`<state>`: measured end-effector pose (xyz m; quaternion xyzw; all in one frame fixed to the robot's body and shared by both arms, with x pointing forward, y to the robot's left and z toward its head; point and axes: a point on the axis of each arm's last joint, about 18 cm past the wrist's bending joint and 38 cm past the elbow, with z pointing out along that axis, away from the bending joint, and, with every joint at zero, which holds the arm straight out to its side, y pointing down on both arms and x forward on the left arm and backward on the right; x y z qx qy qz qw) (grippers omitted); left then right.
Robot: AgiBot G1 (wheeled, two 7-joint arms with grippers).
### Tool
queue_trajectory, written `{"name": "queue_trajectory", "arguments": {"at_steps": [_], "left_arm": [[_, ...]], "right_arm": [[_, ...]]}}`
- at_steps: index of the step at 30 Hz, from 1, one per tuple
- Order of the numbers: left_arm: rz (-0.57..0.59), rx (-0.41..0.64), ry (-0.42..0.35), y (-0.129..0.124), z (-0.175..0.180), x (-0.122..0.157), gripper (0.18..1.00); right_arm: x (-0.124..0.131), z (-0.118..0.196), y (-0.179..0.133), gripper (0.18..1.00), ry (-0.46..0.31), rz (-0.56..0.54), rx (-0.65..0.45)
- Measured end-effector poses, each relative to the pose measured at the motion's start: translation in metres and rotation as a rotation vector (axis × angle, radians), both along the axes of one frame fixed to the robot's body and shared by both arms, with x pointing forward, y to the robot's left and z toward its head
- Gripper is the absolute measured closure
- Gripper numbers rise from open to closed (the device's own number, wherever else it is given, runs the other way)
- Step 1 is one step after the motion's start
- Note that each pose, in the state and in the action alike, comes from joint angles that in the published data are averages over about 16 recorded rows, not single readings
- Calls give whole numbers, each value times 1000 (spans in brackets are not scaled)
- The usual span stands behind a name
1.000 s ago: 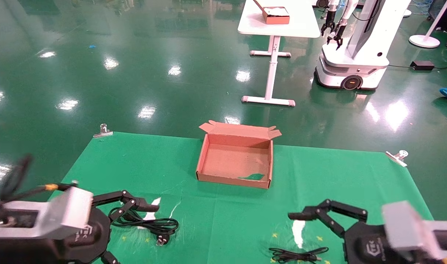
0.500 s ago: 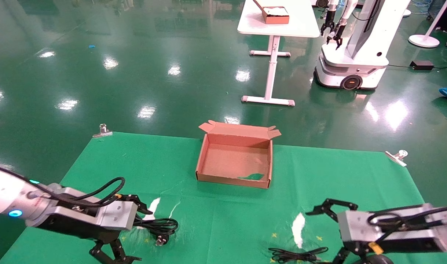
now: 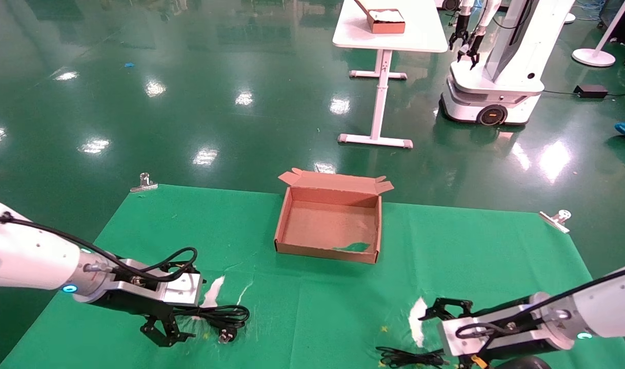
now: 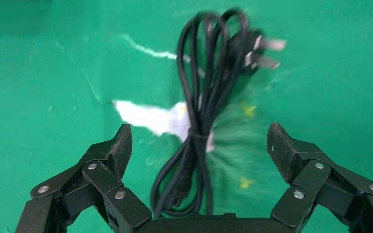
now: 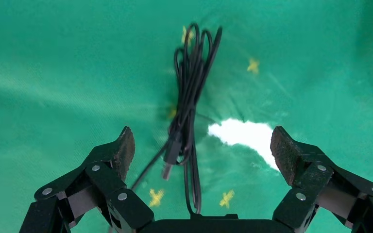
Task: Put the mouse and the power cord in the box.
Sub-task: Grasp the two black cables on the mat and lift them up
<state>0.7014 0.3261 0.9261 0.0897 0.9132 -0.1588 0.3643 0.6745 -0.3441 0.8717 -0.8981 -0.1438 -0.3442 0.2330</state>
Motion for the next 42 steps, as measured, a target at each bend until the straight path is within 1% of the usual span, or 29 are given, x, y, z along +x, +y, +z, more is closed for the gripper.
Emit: {"name": "queue_trajectory", "arguments": {"at_steps": [4,11,33,39,42], "left_arm": [[20,30,-20,1,-7,9,184],[34,62,-31,3,-16,15,184],[28,81,-24,7,-26,15,189],[27,82,-24,7,-26,15,213],[27,82,-24,7,-26,15,233]], "right_arm": [[6,-4,1,178,-6,-7,-28],[10,-8,0,178,-14,-12,-53],[12,-13,6,185,-14,1,-53],[12,-12,6,213,-15,2,-53],[12,-12,6,245,-15,2,-53]]}}
